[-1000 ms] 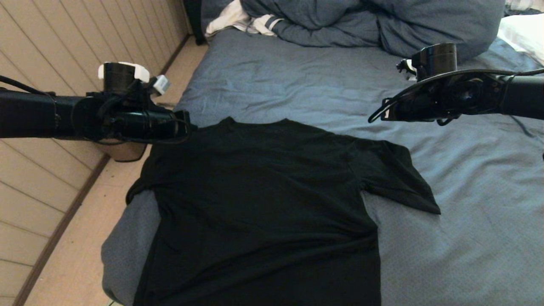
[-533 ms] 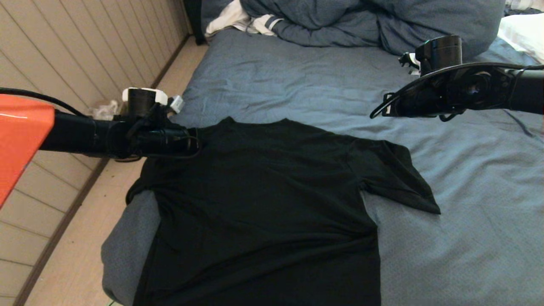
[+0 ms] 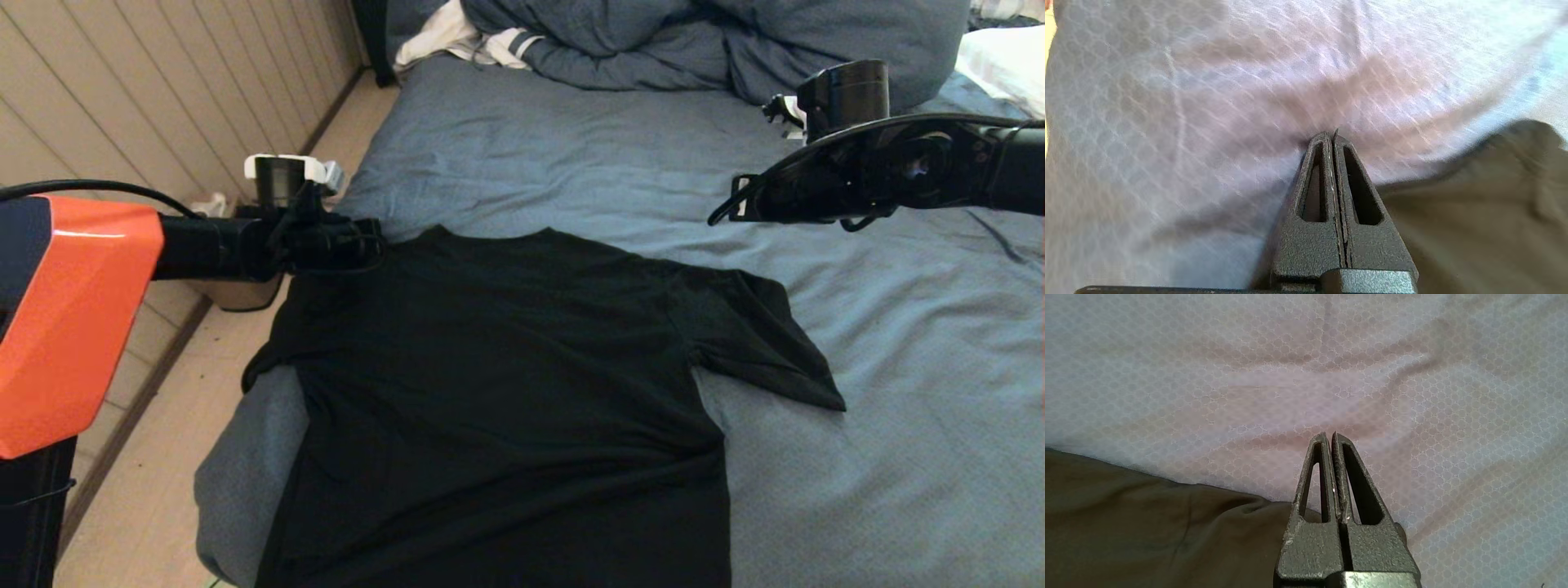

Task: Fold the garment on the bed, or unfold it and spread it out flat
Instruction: Fold the black T-shirt

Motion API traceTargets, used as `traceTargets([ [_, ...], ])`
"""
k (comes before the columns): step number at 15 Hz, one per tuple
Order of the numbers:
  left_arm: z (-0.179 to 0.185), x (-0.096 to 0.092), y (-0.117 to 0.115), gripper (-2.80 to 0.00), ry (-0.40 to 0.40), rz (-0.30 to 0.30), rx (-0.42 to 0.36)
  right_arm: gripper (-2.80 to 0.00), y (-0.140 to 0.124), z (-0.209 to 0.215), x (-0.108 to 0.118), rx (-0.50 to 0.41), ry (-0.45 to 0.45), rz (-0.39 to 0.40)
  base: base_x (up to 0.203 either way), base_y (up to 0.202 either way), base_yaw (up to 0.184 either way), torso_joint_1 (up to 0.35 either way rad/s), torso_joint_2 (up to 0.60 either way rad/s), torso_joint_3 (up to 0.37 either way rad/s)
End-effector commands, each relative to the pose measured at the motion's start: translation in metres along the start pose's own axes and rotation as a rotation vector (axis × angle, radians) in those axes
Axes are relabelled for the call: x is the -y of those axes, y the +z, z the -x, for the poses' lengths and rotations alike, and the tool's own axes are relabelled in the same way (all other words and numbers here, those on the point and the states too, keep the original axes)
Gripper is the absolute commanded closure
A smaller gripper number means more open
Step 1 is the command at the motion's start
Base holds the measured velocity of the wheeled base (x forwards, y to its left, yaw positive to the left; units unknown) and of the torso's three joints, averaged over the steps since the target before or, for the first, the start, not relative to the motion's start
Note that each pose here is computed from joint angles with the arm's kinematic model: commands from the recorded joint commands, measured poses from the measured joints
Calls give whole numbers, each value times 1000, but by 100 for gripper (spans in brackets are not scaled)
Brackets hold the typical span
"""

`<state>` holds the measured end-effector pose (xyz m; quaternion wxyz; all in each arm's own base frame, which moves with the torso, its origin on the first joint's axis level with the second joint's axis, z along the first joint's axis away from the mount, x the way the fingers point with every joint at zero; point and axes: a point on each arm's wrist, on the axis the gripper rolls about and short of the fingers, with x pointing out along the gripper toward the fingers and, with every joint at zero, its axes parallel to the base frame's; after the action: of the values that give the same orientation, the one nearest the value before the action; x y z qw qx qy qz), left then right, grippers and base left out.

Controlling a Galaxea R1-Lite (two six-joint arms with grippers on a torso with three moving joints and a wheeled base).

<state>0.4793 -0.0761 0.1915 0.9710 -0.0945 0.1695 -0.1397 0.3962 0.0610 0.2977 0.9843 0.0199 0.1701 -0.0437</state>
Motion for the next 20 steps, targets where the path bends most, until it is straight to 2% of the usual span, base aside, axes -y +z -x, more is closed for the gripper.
traceTargets([
  [1,-16,-12,-13,0,22,10,-19,0,2,5,-5,6,13,3,0,0,0,0,0,0],
  [3,-13,-15,-8,0,27,15,1,0,1,6,-9,7,23,-7,0,0,0,0,0,0],
  [4,-5,-14,2,0,30,28,25,0,2,8,-12,8,30,-15,0,0,0,0,0,0],
  [8,38,5,44,0,7,58,114,0,-1,17,-25,-5,77,-54,0,0,0,0,0,0],
  [10,50,26,47,0,-28,77,84,0,-5,25,-29,-29,100,-51,0,0,0,0,0,0],
  [12,66,36,49,0,-47,102,59,0,-4,44,-26,-67,123,-65,0,0,0,0,0,0],
  [13,79,41,50,0,-58,109,45,0,-5,59,-23,-122,165,-72,0,0,0,0,0,0],
  [15,111,46,42,0,-80,115,-4,0,-10,94,-12,-283,265,-91,0,0,0,0,0,0],
  [16,132,49,37,0,-92,115,-25,0,-9,112,-5,-321,290,-111,0,0,0,0,0,0],
  [18,188,55,31,0,-117,98,-17,0,-13,148,9,-336,299,-127,0,0,0,0,0,0],
  [20,250,56,29,0,-119,75,51,0,-22,185,23,-317,301,-134,0,0,0,0,0,0],
])
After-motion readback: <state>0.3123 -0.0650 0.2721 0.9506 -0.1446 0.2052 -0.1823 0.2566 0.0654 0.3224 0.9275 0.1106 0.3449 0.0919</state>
